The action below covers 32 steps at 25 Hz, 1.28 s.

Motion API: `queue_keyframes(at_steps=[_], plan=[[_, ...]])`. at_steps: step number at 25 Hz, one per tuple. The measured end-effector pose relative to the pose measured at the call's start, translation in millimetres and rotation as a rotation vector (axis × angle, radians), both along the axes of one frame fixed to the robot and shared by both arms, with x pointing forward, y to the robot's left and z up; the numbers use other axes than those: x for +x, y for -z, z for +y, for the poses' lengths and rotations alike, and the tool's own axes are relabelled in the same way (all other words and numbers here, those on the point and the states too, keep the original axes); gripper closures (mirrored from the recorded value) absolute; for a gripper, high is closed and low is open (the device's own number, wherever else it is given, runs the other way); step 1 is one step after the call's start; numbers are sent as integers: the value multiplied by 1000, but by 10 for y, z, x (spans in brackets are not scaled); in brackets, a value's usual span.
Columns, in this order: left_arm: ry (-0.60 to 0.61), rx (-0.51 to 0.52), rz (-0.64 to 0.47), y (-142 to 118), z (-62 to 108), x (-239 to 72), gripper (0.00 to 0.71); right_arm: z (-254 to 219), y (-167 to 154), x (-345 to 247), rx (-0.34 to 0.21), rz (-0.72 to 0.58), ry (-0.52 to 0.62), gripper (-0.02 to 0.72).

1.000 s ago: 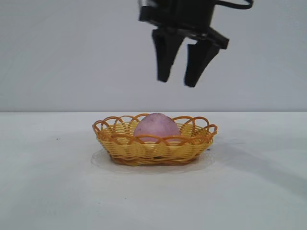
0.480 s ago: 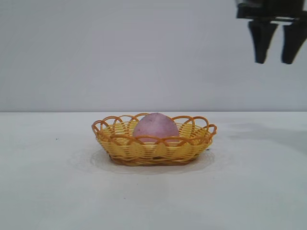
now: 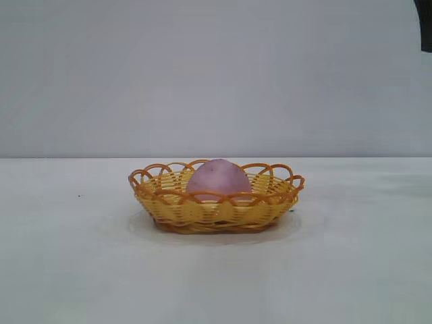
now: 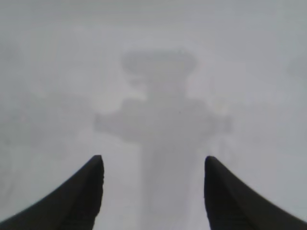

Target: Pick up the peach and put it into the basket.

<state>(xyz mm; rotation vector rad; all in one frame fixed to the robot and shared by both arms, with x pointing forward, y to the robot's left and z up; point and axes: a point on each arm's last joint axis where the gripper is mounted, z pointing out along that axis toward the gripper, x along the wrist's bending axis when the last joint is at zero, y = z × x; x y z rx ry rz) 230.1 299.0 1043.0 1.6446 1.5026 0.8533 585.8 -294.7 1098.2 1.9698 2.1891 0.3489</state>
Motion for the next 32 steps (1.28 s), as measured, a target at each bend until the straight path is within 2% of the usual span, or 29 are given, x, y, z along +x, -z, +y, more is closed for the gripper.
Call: queue_keyframes(at_steps=[8,16,25,32], plan=[[0,0,0,0,0,0,331,3,-220,-867,0,-48,0,309],[0,0,0,0,0,0,331,39,-235,-1736,38,-125,-1,309],[0,0,0,0,0,0,331,41,62,-2762,34,-276,-4,309],[0,0,0,0,0,0,331,80,479,-3214,80,-408,-10,309]])
